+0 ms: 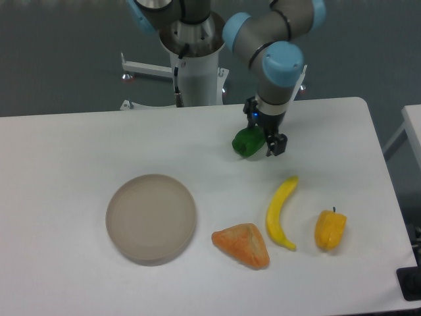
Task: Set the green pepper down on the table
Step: 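Lift the open gripper up and away from the green pepper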
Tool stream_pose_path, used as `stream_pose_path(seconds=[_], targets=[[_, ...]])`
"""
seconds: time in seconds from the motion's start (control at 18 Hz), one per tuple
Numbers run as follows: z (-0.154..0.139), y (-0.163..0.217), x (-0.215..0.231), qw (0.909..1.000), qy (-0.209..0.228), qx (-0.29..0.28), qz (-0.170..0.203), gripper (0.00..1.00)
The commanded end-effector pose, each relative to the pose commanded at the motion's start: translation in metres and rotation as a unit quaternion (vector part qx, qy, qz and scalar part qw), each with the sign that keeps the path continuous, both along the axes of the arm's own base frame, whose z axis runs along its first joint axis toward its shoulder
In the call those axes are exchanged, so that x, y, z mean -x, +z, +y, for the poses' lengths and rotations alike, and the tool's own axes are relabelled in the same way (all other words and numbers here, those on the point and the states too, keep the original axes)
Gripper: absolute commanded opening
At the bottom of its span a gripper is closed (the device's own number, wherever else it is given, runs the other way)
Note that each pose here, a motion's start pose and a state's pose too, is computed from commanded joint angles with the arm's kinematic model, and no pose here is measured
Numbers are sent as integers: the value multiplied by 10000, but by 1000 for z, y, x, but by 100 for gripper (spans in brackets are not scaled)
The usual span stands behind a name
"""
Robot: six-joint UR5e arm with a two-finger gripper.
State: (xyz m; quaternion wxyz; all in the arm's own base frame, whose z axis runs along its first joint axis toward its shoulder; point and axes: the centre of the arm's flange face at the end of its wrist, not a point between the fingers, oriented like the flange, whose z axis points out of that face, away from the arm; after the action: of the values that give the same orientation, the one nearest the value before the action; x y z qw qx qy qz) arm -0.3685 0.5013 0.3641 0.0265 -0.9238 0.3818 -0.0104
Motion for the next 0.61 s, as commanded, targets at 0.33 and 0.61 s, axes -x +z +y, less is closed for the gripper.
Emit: stream_pose_path(seconds=[0.33,0.61], targets=[[47,33,44,9996,109,-127,233,100],[48,17,50,9988,-43,312,387,100]])
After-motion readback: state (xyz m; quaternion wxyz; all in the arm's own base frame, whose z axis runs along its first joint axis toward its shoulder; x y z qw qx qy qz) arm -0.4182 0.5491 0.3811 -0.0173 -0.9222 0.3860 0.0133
